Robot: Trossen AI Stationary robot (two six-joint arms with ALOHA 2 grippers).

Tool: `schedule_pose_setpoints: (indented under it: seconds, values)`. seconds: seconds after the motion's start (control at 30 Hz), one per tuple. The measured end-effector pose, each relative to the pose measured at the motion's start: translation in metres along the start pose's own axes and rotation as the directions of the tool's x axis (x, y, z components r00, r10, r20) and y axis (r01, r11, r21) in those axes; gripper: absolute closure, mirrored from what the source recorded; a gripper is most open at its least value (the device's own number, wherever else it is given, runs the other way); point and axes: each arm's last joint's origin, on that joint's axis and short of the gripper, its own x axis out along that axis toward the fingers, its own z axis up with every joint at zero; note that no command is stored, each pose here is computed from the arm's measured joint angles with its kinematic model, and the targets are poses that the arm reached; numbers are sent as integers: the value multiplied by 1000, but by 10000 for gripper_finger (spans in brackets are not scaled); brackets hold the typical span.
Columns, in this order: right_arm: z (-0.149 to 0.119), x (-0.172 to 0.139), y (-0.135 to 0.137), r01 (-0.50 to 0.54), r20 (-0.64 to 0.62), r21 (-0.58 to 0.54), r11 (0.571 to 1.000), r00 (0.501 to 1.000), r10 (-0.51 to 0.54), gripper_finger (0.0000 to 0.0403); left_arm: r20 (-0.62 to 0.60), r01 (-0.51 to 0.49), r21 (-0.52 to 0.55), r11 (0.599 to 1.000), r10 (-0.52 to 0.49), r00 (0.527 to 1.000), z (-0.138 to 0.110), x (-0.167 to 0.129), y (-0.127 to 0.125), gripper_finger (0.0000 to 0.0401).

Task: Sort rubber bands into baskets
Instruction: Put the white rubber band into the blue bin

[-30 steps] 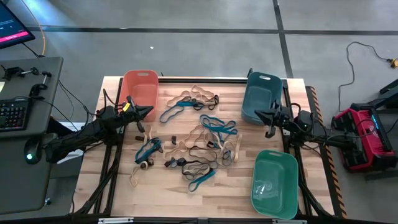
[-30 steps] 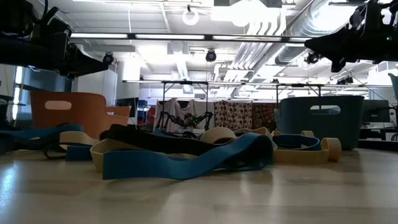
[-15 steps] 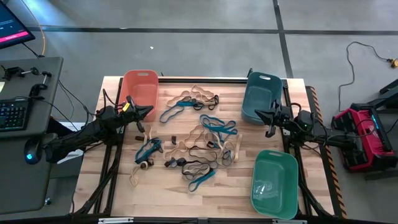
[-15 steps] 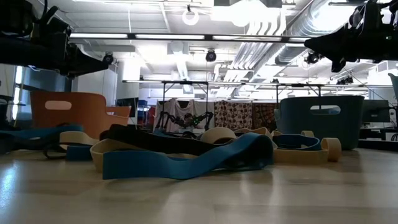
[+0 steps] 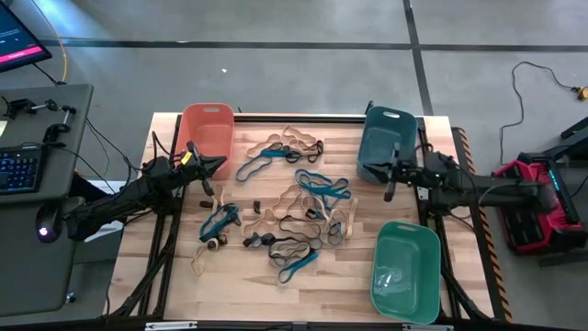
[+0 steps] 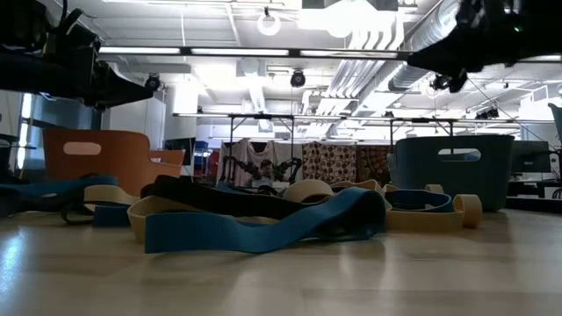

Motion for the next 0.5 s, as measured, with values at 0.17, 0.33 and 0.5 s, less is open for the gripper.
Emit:
schedule_pose_setpoints:
  seconds: [0.17, 0.33, 0.5]
  values:
    - [18, 30, 14, -28, -150, -5, 1000, 988, 27, 402, 2, -1, 35, 999, 0, 1000, 0, 0, 0, 401]
    - [22, 69, 30, 19, -332, -16, 1000, 943, -23, 402, -6, 0, 23, 1000, 0, 1000, -1, 0, 0, 401]
    - [18, 109, 44, 42, -499, -26, 999, 865, -49, 379, -5, 0, 27, 1000, 0, 1000, 0, 0, 0, 401]
